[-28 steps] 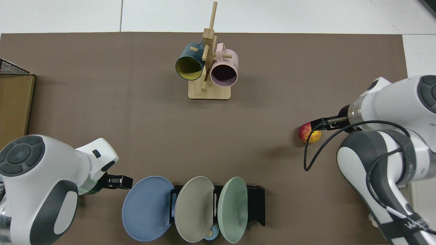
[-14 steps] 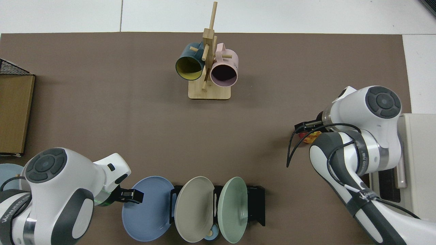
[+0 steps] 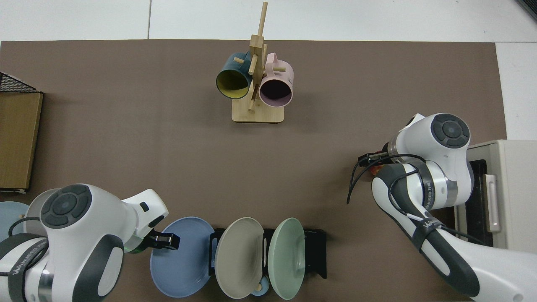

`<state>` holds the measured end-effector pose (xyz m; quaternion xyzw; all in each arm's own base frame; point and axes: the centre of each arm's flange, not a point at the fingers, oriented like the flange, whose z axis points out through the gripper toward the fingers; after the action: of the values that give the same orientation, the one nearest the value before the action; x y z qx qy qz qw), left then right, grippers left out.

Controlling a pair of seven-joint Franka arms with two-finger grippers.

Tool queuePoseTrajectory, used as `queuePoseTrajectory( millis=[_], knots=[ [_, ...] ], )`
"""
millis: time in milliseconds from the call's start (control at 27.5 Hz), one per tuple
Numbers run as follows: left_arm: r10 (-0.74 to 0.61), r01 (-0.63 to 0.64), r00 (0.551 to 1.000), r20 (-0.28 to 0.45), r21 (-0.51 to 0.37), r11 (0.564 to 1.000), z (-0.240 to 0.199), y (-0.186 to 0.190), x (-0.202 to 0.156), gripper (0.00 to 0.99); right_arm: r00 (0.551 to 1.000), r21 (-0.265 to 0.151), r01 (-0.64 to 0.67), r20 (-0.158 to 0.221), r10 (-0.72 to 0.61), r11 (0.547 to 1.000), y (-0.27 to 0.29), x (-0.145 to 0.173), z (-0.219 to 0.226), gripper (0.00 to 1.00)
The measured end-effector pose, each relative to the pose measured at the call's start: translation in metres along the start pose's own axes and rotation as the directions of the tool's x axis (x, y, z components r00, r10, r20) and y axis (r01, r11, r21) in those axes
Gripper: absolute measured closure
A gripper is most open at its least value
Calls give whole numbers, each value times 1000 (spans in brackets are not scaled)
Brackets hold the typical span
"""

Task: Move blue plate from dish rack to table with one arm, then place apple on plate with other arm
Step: 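Grasp the blue plate rim in the rack with the left gripper, then lift the blue plate out of the rack with the left gripper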

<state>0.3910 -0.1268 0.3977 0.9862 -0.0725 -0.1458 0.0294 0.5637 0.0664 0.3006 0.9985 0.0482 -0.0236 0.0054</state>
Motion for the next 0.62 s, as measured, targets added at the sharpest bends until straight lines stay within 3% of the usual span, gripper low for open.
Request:
queuePoseTrajectory(
  millis=[36, 73, 327, 363, 545, 617],
  knots=[
    [5, -5, 1000, 0, 3, 1000, 0, 2, 0, 211, 1000, 0, 0, 3, 0, 1000, 0, -1, 2, 0],
    [11, -11, 1000, 0, 7, 1000, 1, 5, -1, 335, 1000, 0, 0, 7, 0, 1000, 0, -1, 4, 0],
    [14, -14, 1000, 0, 17, 1000, 2, 14, -2, 731, 1000, -1, 0, 18, 0, 1000, 0, -4, 9, 4],
    [8, -8, 1000, -2, 17, 1000, 0, 14, -2, 837, 1000, -1, 0, 18, 0, 1000, 0, -4, 9, 9],
    [-35, 35, 999, -10, 40, 999, -14, 23, -7, 855, 1000, -1, 1, 22, -1, 1000, 0, -5, 10, 233],
    [-48, 49, 999, -19, 90, 995, -21, 26, -9, 859, 1000, -1, 1, 22, -1, 1000, 0, -6, 10, 251]
  ],
)
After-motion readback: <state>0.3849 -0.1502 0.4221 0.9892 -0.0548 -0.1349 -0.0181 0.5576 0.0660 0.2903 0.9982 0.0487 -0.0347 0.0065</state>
